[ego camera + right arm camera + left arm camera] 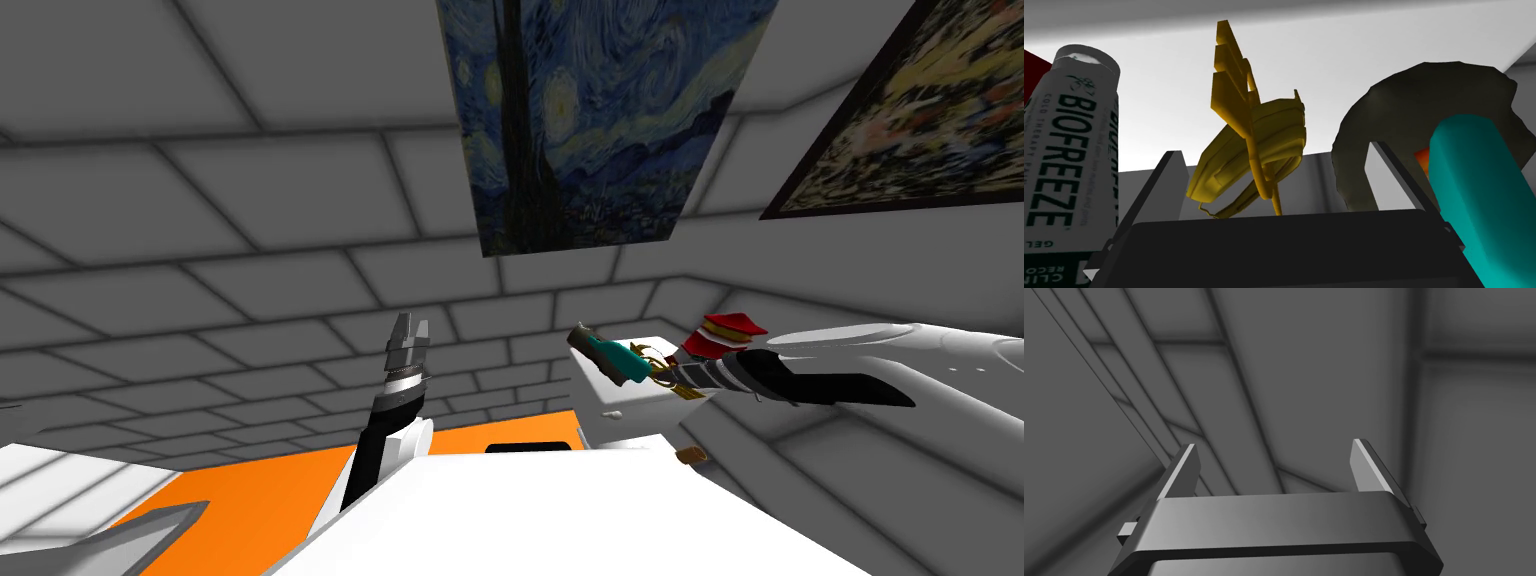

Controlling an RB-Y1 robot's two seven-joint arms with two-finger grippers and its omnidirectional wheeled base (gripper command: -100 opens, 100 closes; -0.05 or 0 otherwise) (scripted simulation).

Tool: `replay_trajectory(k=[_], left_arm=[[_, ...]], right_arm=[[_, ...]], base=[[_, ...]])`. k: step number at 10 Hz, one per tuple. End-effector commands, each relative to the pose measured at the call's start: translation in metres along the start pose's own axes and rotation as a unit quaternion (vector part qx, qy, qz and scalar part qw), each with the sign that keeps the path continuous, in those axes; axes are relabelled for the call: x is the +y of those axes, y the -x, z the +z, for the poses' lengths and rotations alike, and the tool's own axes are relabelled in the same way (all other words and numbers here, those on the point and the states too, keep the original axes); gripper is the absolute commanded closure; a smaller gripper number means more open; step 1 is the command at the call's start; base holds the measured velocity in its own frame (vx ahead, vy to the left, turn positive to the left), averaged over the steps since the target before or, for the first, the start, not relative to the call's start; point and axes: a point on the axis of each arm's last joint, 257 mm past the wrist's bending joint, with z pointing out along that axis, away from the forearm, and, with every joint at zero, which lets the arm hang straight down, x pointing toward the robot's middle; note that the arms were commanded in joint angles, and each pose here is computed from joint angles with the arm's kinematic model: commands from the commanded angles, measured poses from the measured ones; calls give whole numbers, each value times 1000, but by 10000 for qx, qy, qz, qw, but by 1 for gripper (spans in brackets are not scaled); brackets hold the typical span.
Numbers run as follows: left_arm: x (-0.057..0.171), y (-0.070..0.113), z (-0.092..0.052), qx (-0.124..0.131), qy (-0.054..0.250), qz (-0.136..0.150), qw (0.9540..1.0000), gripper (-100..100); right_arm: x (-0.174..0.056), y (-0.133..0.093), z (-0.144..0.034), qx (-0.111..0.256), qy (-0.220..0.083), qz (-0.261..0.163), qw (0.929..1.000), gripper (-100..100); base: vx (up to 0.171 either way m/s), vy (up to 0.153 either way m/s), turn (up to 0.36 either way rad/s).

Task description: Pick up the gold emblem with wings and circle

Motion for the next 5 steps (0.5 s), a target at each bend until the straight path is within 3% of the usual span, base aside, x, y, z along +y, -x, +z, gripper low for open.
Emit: replay_trajectory(k=[1,4,5], left_arm=[[0,0,0,0,0,0,10000,0],[0,0,0,0,0,0,10000,0],[0,0,0,0,0,0,10000,0]], right_arm=[[-4,9,-4,81,-98,-140,9998,-100],[-7,13,-7,131,-158,-227,9995,-100],[-8,14,-7,133,-160,-231,9995,0]], base=[[24,-27,127],[21,-22,95],[0,0,0]])
